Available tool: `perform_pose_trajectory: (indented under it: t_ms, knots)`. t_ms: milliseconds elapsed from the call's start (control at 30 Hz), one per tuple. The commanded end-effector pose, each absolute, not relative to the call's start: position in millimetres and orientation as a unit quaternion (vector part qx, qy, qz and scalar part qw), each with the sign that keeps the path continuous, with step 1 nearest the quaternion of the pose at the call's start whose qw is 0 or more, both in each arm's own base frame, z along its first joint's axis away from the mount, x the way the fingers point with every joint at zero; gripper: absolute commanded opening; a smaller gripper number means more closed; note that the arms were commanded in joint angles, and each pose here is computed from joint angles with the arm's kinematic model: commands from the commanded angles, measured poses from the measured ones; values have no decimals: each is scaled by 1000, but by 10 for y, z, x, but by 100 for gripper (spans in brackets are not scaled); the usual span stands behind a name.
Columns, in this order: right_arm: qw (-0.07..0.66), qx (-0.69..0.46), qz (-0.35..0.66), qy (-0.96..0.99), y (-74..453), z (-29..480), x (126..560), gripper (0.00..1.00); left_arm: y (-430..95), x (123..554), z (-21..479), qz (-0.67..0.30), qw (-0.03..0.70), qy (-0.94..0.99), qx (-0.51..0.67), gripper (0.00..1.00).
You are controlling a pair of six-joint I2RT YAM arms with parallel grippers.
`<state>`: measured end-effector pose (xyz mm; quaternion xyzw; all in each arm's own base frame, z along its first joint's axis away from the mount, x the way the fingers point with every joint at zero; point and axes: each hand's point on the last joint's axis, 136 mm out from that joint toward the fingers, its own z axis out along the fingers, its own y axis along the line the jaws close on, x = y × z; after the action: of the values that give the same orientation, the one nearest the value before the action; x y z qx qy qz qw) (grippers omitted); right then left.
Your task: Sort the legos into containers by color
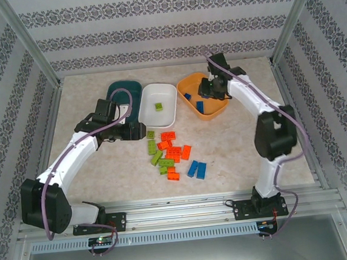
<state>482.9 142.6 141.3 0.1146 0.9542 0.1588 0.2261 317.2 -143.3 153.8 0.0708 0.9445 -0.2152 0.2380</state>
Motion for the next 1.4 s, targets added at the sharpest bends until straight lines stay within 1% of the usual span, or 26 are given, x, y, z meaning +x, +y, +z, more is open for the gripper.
perform_pose_trajectory:
  t_ms: [0,100,267,433,533,667,800,867,933,1033,1100,1167,1367]
  knots:
    - [214,132,154,955,1380,1284,5077,20,-1679,3121,1519,-259,227,933,105,99]
    - [208,138,147,957,1349,1124,5290,20,-1825,3031,1435,-261,207,933,133,100]
    - [205,135,139,959,1375,937,5529,21,-1941,2943,1313,-257,177,937,156,100]
    - [192,139,134,962,1390,780,5645,25,-1957,2938,1314,-255,177,937,160,100]
    - [185,142,136,963,1408,707,5645,31,-1938,2942,1316,-249,179,938,159,100]
    - [182,138,134,964,1431,731,5588,44,-1923,2949,1323,-245,182,939,158,100]
    - [203,131,133,961,1412,974,5511,59,-1916,2948,1334,-244,185,939,158,100]
    - [217,127,134,959,1399,1152,5457,63,-1914,2943,1351,-243,188,938,159,100]
    - [231,123,137,955,1379,1365,5374,64,-1910,2945,1361,-243,191,938,159,100]
    - [257,106,142,950,1403,1686,5130,65,-1898,2940,1375,-240,195,937,161,100]
    - [272,84,149,947,1480,1858,4871,66,-1877,2947,1390,-233,201,938,160,100]
    - [263,54,159,950,1612,1909,4558,69,-1865,2943,1390,-225,205,939,159,100]
    - [195,-18,150,969,1882,1492,3461,68,-1907,2842,1308,-176,189,950,178,100]
